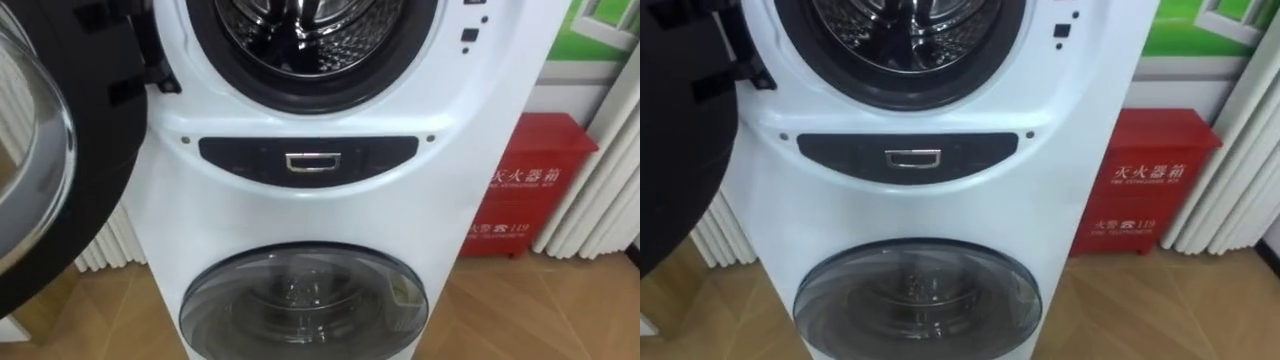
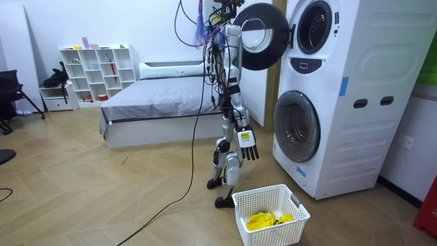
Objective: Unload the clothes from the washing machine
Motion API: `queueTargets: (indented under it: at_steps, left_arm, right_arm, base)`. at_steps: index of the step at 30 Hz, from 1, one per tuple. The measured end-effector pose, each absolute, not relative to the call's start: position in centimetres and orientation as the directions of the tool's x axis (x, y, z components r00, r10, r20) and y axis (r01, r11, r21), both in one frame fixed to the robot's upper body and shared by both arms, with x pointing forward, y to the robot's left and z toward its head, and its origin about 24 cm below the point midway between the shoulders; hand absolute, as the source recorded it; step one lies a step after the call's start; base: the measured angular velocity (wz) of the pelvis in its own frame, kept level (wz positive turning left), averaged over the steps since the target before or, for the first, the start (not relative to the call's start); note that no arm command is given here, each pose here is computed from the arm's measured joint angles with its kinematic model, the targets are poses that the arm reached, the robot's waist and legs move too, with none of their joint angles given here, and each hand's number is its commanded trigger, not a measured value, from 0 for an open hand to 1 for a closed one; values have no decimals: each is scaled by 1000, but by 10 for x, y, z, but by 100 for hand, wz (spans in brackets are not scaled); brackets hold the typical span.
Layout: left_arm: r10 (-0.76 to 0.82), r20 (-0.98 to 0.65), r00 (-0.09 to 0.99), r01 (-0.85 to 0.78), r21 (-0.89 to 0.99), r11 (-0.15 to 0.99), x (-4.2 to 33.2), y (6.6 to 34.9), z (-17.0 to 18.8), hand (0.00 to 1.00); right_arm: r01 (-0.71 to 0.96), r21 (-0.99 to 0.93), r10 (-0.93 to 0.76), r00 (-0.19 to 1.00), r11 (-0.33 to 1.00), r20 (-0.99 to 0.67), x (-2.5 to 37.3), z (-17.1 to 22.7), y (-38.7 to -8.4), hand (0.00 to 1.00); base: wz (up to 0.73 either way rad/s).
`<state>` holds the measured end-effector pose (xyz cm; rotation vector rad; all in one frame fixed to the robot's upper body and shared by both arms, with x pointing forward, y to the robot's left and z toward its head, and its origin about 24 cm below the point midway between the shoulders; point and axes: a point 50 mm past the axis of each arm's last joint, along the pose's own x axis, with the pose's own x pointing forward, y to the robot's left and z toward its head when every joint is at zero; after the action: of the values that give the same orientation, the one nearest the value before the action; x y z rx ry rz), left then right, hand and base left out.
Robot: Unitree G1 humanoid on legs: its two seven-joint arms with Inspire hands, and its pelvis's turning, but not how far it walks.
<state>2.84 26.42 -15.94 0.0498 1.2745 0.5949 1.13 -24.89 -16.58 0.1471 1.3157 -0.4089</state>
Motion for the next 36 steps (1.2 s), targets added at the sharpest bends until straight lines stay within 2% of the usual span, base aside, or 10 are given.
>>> queueTargets:
  at_steps: [5,10,15,19,26,31,36]
  left_arm:
    - [568,-797,205,-543,391,744,47,295,-142,0]
    - [734,-622,274,-685,410,603,86,348,-102,0]
    - [822,-463,331,-765,378,521,111,381,-62,0]
    - [880,-359,309,-820,368,438,116,408,-33,0]
    - [897,-246,367,-837,335,434,135,425,3,0]
    - [891,-14,455,-840,327,434,169,446,75,0]
    - [890,62,452,-860,296,416,180,455,106,0]
  right_arm:
    - [430,-152,-255,194,890,-947,10,-161,-264,0]
    - [427,-177,-292,220,887,-931,19,-156,-280,0]
    - [441,-203,-330,233,874,-915,20,-150,-293,0]
    - [441,-221,-351,241,870,-905,22,-147,-299,0]
    - [429,-246,-364,220,869,-905,14,-147,-301,0]
    - [425,-279,-394,212,861,-894,3,-144,-307,0]
    - [414,-299,-397,172,860,-902,-15,-143,-309,0]
  base:
    - [18]
    - [7]
    - [15]
    - [8]
    - [7]
    - [1]
    - [6]
